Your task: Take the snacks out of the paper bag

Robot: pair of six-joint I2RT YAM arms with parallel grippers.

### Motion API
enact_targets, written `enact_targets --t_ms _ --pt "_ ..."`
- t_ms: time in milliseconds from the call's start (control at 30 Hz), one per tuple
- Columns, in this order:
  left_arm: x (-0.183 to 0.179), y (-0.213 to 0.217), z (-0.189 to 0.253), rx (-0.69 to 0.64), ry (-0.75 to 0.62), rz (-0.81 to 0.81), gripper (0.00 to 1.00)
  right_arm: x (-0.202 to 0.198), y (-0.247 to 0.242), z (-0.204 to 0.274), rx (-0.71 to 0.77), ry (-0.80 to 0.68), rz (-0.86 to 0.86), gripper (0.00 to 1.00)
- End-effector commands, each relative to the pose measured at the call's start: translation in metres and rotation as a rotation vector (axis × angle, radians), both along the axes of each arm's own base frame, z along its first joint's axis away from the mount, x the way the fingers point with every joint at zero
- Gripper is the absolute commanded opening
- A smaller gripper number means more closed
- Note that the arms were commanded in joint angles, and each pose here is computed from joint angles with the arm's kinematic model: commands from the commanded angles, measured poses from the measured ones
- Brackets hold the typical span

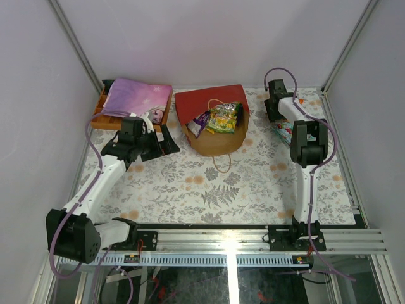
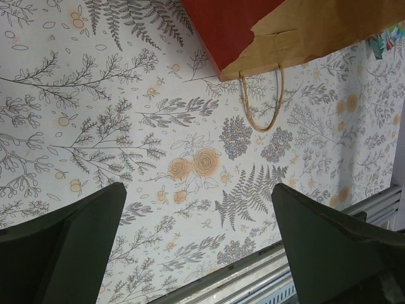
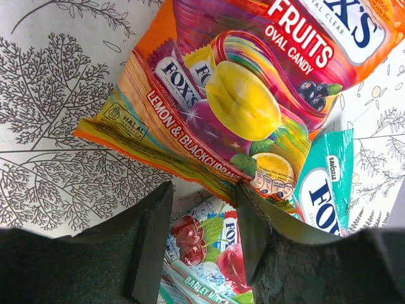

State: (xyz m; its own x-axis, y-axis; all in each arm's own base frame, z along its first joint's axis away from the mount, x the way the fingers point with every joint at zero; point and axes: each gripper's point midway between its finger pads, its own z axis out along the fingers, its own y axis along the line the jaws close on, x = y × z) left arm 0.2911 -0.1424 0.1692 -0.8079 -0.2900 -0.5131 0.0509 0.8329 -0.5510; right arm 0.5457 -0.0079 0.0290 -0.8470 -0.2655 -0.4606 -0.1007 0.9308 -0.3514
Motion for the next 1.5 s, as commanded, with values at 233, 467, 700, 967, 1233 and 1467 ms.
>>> enact_targets --t_ms 233,467,700,967,1233,1467 --pt "0.004 -0.001 0.003 -0.011 -0.033 -0.013 1.0 0.006 0.0 0.007 0.007 -0.012 0.007 0.44" --pt "0.002 0.001 0.001 0.0 -0.031 -0.009 1.0 0.007 0.007 -0.004 0.052 -0.003 -0.004 0.08" --pt "0.001 0.002 0.0 0.006 -0.031 -0.005 1.0 0.013 0.012 -0.004 0.102 -0.034 -0.081 0.0" --pt "0.0 0.003 0.0 0.01 -0.031 -0.005 1.0 0.045 0.057 0.017 0.493 -0.222 -0.344 0.0" --pt "-0.005 0.011 0.003 0.047 -0.041 0.011 1.0 0.086 0.05 0.028 0.599 -0.407 -0.587 0.0" --pt "-0.009 0.014 0.01 0.051 -0.055 0.022 1.0 0.127 0.035 0.03 0.633 -0.46 -0.509 0.0"
